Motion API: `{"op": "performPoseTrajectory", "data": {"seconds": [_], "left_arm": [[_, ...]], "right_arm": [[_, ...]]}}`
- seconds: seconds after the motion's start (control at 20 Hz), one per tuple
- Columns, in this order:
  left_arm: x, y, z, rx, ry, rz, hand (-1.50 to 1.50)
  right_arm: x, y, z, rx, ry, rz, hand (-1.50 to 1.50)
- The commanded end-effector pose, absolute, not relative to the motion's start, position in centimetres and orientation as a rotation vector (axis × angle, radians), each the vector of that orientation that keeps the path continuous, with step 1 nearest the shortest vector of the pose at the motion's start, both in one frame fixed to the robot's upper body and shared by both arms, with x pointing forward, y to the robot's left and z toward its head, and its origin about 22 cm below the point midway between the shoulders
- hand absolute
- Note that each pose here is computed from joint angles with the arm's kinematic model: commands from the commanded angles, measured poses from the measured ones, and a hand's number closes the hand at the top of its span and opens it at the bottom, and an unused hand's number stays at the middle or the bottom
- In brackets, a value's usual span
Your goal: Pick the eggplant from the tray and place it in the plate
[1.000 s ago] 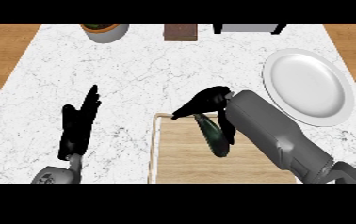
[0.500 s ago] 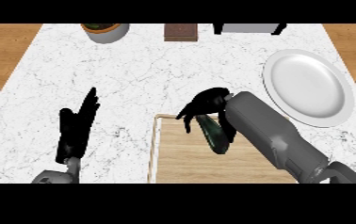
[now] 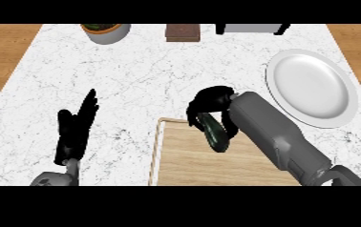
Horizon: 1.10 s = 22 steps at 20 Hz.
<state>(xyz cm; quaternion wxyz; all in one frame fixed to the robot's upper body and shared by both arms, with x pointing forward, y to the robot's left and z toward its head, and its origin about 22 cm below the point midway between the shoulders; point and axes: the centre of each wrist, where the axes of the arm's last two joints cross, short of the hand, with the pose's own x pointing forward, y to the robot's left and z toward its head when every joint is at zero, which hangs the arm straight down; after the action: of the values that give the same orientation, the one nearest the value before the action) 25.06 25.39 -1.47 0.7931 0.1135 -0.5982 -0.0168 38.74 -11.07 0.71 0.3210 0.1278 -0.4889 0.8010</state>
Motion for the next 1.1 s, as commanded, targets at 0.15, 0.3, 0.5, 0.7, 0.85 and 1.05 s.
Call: {"op": "performPoseTrajectory", "data": {"seconds": [0.15,0.3,0.5,0.7,0.85,1.05], "left_arm": [[24.7,26.1,-1.9,0.262,-1.272,-0.017,0.0],[24.4,26.9,-1.7,0.301,-1.259,0.031,0.0],[23.9,26.5,-2.2,0.284,-1.245,0.035,0.0],[22.6,26.8,-2.0,0.303,-1.234,0.029,0.0],[23.0,26.0,-1.9,0.291,-1.256,0.026,0.0],[24.5,26.6,-0.3,0.271,-1.264,0.003,0.0]], "right_arm": [[40.5,-17.2,1.5,-0.116,-1.435,1.735,1.5],[40.8,-24.1,2.1,-0.462,-1.44,1.458,1.5],[40.0,-24.7,3.1,-0.622,-1.598,1.324,1.5],[39.0,-27.1,5.1,-0.711,-1.755,1.078,1.5],[38.5,-28.2,7.9,-0.822,-1.808,0.959,1.5],[36.0,-30.3,9.3,-0.909,-1.743,0.838,1.5]]}}
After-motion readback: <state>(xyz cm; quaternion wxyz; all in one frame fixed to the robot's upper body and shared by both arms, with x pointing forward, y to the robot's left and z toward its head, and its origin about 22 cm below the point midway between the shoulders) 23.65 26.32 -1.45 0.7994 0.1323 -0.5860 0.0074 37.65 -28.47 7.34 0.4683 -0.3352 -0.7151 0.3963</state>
